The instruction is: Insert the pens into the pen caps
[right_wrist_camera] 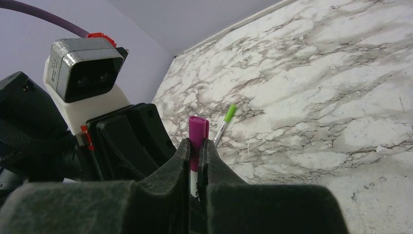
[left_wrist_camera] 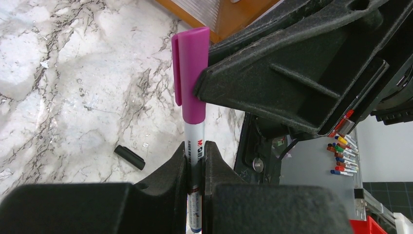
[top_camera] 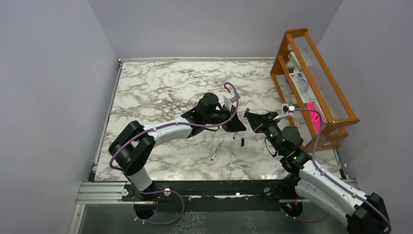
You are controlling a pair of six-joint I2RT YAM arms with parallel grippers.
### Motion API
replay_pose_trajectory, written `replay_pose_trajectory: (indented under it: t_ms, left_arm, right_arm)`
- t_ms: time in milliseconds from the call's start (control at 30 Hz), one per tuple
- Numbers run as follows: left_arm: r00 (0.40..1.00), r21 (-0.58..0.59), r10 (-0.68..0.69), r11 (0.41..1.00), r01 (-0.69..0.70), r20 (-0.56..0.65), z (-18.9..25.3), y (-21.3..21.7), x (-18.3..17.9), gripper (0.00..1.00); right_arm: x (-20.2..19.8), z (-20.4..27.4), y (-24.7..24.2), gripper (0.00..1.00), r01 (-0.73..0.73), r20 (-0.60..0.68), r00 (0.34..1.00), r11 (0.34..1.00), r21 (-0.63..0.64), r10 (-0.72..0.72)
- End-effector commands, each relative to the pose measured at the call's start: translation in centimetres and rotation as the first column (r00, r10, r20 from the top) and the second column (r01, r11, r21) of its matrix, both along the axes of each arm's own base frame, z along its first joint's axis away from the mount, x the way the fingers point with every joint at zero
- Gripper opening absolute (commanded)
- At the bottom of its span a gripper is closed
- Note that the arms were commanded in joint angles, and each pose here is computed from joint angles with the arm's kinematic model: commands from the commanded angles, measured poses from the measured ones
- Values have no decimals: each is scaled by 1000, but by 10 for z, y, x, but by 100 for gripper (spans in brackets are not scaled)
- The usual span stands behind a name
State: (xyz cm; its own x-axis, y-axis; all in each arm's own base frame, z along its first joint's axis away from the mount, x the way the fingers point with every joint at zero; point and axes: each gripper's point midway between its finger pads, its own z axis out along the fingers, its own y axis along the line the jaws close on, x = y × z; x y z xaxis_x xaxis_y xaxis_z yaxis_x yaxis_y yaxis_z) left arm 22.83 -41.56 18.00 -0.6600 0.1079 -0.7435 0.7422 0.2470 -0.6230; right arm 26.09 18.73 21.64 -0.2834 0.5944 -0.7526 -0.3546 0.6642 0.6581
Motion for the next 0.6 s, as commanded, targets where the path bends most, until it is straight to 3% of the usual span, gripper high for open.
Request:
replay_pose_trajectory:
  t_ms: [0, 133, 233, 333, 500, 567]
  left_arm:
    - [946, -258, 182, 960, -112, 267, 98, -6, 56, 0]
    - [946, -158, 181, 977, -142, 268, 59, 6, 53, 0]
    - [948, -87, 154, 987, -135, 280, 31, 18, 44, 0]
    - [946, -58, 137, 990, -125, 293, 18, 27, 36, 0]
    - [928, 93, 216, 963, -254, 303, -15, 43, 59, 0]
    - [896, 223, 311, 894, -390, 318, -40, 59, 85, 0]
  right_arm:
    - [-51, -66, 33, 1, -279, -238, 936, 958, -59, 258]
    - [-40, -35, 26, 5, -208, -185, 963, 977, -44, 197]
    - [-37, 2, 15, 35, -148, -77, 986, 989, 0, 147]
    - [-39, 34, 1, 51, -99, 24, 995, 995, 25, 99]
    - [-43, 58, -9, 53, -78, 44, 996, 996, -39, 79]
    - [-43, 53, -9, 53, -80, 24, 996, 995, -65, 82]
